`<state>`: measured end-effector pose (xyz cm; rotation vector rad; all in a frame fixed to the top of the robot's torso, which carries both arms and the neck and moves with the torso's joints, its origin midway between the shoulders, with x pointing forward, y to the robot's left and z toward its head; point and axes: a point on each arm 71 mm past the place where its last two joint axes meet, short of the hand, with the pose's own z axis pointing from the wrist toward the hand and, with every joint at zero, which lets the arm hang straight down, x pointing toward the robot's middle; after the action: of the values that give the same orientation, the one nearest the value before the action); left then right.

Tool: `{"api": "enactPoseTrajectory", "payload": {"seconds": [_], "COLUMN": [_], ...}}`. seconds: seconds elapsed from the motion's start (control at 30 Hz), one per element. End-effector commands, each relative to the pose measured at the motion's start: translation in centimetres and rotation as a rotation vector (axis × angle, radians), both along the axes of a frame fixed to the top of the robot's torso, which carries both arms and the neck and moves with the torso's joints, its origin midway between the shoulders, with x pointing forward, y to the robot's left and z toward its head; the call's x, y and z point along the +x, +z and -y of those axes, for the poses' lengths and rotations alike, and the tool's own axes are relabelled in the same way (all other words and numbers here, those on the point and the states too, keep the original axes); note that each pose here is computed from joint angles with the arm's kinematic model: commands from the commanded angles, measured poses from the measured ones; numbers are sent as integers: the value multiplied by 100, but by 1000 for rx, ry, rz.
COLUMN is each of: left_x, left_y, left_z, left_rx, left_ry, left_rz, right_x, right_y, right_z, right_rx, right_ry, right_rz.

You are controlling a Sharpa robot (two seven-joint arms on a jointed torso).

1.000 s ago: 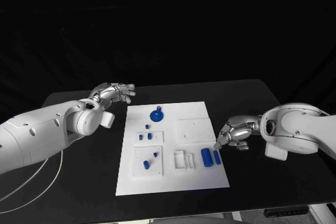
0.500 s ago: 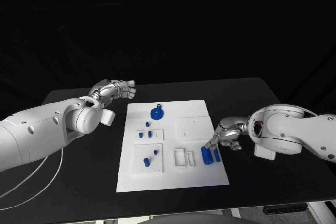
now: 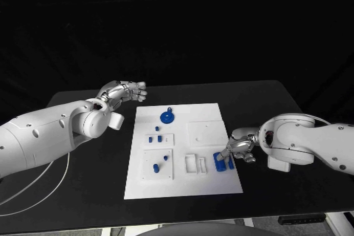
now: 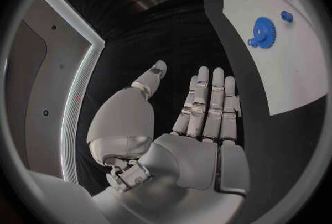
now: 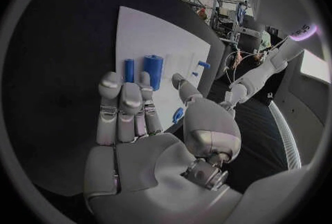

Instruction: Assemble the parts on the task board

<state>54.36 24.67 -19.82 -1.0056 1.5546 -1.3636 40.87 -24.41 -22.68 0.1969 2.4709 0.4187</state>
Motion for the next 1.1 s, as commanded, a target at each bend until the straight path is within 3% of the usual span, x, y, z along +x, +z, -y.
{"api": "enactPoseTrajectory", "payload": {"seconds": [0.03,0.47,0.9,1.1], "left_x": [-7,-13,-13,-12], "left_y": [16,14,9,7], "left_z": [23,23,8,0], "left_rx": [-12,-14,-11,-9], "left_ry": [-20,-26,-26,-22], "left_rz": [12,7,1,-1], "right_x": [-6,-21,7,-2], "right_y": [-31,-164,-179,-195], "right_z": [1,-118,-284,-357], "right_rx": [-44,-58,-40,-49], "right_ry": [16,31,15,37], "right_rz": [-7,10,63,47]}}
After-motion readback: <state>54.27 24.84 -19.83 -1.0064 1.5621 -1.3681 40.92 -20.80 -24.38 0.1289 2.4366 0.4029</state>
